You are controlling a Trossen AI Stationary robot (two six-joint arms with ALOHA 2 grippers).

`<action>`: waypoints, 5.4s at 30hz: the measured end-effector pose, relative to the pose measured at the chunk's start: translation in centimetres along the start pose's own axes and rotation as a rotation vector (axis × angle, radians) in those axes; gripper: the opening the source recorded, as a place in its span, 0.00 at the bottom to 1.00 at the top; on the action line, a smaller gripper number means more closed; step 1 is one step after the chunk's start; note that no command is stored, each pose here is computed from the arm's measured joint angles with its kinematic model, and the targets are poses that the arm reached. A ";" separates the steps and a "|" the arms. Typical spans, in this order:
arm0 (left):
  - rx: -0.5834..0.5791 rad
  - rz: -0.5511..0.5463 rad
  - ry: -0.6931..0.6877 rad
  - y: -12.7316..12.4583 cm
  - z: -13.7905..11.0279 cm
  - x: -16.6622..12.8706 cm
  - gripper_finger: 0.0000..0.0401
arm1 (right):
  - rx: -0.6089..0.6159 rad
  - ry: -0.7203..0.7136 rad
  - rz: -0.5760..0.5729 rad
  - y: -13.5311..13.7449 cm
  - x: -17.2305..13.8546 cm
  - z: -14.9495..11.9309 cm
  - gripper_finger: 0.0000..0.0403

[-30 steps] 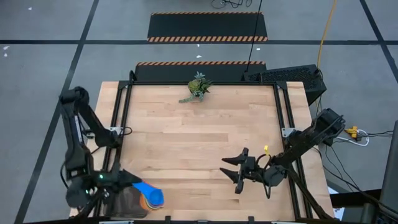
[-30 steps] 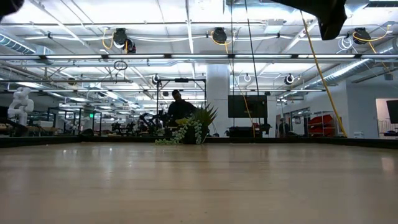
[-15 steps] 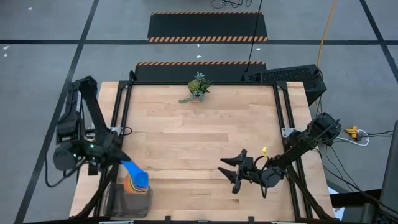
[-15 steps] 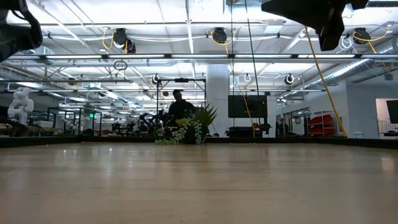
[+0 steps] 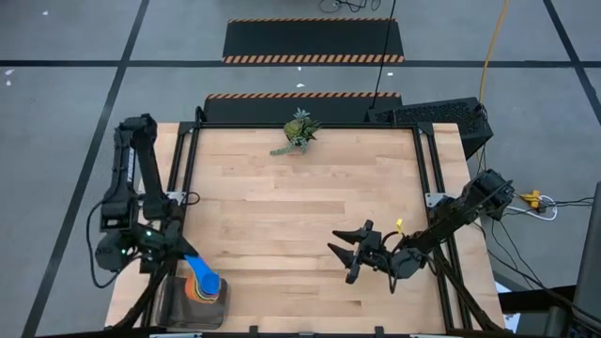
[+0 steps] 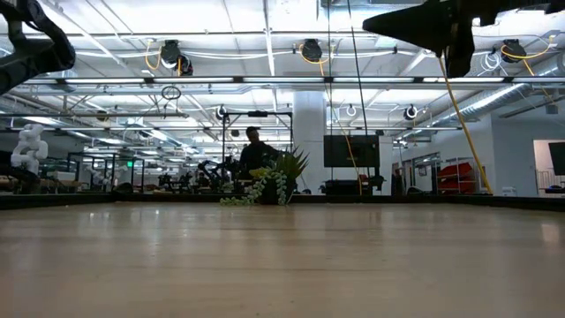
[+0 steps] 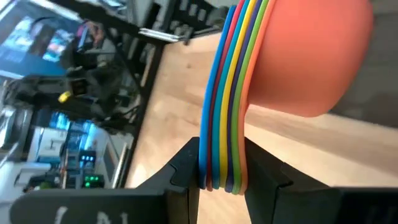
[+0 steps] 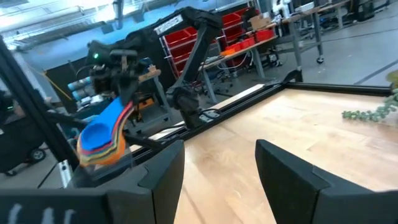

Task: Nest measuring cups in basket
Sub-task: Put the nested measuring cups into the black bin

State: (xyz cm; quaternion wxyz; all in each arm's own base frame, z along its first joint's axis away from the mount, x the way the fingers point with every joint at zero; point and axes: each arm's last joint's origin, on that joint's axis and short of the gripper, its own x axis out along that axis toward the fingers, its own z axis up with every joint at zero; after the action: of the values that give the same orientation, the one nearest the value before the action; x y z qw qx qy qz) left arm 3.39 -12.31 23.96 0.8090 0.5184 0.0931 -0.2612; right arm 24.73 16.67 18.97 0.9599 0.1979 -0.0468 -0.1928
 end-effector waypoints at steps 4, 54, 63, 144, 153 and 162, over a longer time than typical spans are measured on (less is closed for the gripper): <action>0.034 -0.017 -0.054 -0.9 0.8 -0.2 0.22 | 0.003 -0.016 -0.031 -0.5 0.8 0.3 0.48; 0.122 0.231 0.332 -6.4 2.0 7.5 0.22 | 0.019 -0.054 -0.070 -0.7 3.5 1.7 0.48; 0.172 0.293 0.463 -4.2 1.3 10.0 0.22 | -0.082 -0.064 -0.065 -0.6 3.3 2.6 0.48; 0.117 0.331 0.640 -5.0 -1.0 14.5 0.28 | -0.413 0.049 -0.100 -1.8 1.2 6.9 0.48; 0.069 0.289 0.634 -5.6 -1.2 15.0 0.30 | -0.415 0.049 -0.099 -1.8 1.2 6.9 0.48; 0.066 0.255 0.598 -6.2 -0.7 14.6 0.33 | -0.415 0.049 -0.099 -1.8 1.2 6.9 0.48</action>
State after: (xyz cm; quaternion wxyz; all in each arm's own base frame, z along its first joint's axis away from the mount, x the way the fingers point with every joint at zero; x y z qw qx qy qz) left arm 12.60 -18.43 12.59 0.7548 0.6055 0.2524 0.0031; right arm 24.02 12.18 24.65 0.9703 0.0024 0.0272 -0.2405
